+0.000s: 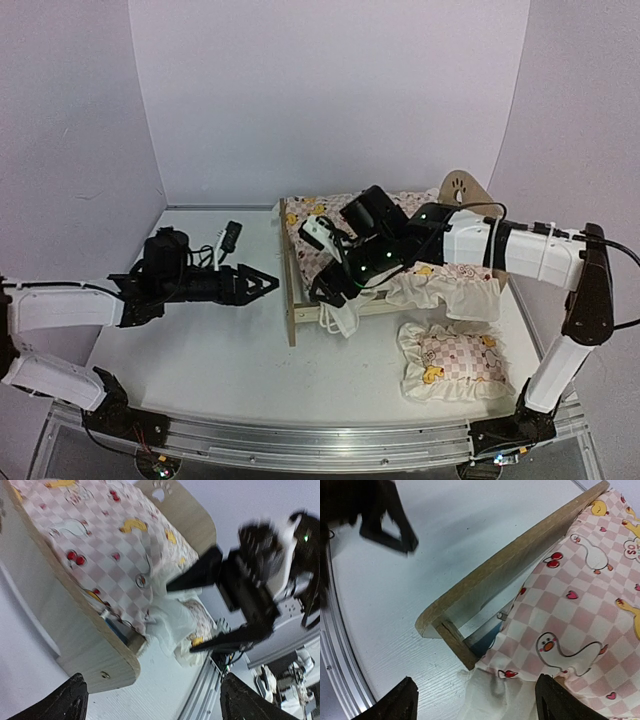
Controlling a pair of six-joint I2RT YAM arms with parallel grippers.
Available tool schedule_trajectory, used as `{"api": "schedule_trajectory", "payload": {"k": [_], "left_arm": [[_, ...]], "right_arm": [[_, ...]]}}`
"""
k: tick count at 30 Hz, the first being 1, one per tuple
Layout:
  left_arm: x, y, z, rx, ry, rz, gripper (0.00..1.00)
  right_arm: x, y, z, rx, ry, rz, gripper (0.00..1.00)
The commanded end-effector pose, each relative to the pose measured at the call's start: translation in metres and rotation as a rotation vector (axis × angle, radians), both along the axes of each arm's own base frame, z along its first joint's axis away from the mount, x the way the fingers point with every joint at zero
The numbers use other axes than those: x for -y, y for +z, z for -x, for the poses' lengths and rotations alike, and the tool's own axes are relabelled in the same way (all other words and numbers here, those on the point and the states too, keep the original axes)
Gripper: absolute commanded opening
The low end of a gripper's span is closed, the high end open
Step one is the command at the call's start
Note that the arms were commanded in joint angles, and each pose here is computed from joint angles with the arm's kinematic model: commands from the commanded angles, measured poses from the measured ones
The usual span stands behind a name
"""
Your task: Set up the pet bed
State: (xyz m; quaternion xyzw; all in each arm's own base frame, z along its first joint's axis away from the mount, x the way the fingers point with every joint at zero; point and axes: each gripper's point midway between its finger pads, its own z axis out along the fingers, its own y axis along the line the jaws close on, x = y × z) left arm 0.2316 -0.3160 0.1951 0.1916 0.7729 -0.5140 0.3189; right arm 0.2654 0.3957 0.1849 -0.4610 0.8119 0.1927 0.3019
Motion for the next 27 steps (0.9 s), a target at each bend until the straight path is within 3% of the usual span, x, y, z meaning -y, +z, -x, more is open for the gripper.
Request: {"api": "schedule_trajectory", "payload": {"k": [1,4,9,20,24,27], "left_arm": [[-0.058,0.061,-0.033,0.127,0.228,0.061,0.95],[-0.096,0.086,-0.063,0.160,0.380,-0.023,0.96],[-0.115,0.129,-0.078,0.278,0.475,-0.095,0.98],[-0.113,0.120,-0.059,0.254,0.423,-0.056,0.98],[-0.110,0.109,-0.055,0.220,0.402,-0.049,0.98],[-0.109,0.101,-0.052,0.194,0.391,-0.049,0.98]], "right_arm": [[-0.008,0.016,0.011,0.155,-0.015,-0.013,0.81],[0.001,-0.003,0.013,0.268,-0.077,0.106,0.83],[0.000,-0.021,0.010,0.385,-0.121,0.234,0.85],[0.021,-0.056,-0.014,0.644,-0.251,0.561,0.88],[0.023,-0.053,-0.013,0.638,-0.266,0.544,0.73],[0.025,-0.050,-0.006,0.598,-0.260,0.483,0.55]]}}
